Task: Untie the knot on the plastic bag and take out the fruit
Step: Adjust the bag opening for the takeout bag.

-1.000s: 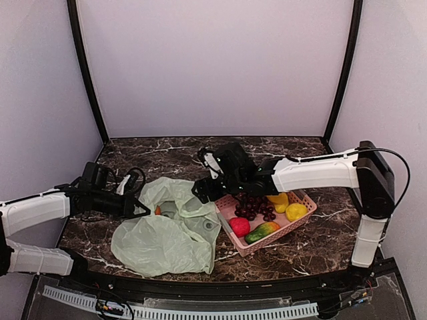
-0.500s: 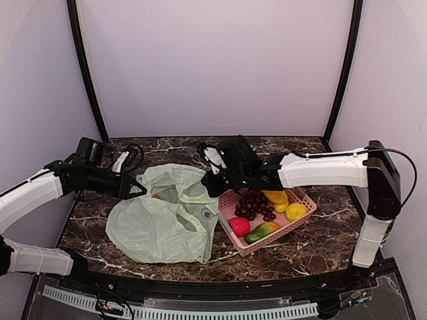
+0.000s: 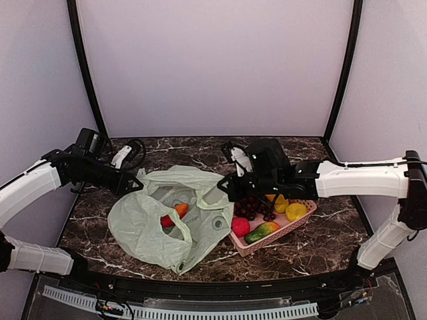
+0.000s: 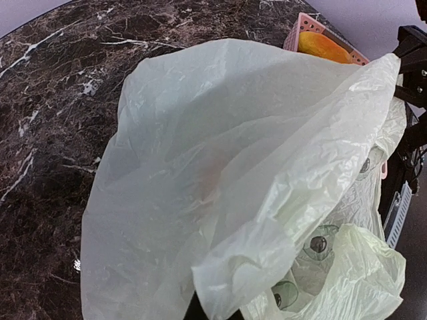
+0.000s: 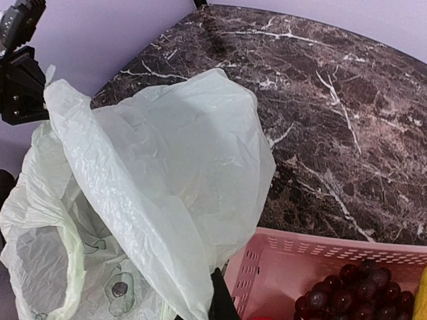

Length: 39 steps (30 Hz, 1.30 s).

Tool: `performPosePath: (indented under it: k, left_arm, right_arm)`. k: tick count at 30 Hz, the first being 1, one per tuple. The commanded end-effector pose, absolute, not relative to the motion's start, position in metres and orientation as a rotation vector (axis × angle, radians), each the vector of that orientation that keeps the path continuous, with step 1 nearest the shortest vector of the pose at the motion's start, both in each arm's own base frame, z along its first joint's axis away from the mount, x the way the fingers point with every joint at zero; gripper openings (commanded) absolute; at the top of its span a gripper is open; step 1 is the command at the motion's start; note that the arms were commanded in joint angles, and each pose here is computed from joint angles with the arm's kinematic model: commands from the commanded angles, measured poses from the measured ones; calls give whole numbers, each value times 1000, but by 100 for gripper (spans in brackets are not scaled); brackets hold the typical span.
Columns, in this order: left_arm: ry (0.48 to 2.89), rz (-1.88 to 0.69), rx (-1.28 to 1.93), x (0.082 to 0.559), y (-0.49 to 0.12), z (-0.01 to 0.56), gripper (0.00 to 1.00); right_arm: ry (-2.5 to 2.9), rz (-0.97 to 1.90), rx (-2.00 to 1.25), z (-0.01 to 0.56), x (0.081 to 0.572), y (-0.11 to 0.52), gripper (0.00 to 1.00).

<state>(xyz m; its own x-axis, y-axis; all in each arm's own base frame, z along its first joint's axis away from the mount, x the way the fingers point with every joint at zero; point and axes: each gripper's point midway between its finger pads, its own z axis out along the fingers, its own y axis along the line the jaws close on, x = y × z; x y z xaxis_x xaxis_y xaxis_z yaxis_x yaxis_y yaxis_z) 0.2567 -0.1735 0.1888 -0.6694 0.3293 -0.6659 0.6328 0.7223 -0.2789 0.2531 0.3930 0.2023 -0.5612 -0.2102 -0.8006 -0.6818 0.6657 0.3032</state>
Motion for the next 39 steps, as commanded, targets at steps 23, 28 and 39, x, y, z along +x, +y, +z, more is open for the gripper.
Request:
performPosePath:
  k: [23, 28, 39]
  left_arm:
    - [2252, -812, 876, 252, -204, 170, 1]
    - [2259, -793, 905, 258, -206, 169, 6]
    - [2341, -657, 617, 260, -189, 201, 79]
  right_arm:
    - [1917, 821, -937, 233, 180, 473, 72]
    - [1946, 636, -933, 220, 204, 481, 84]
    - [1931, 526, -944, 229, 242, 472, 98]
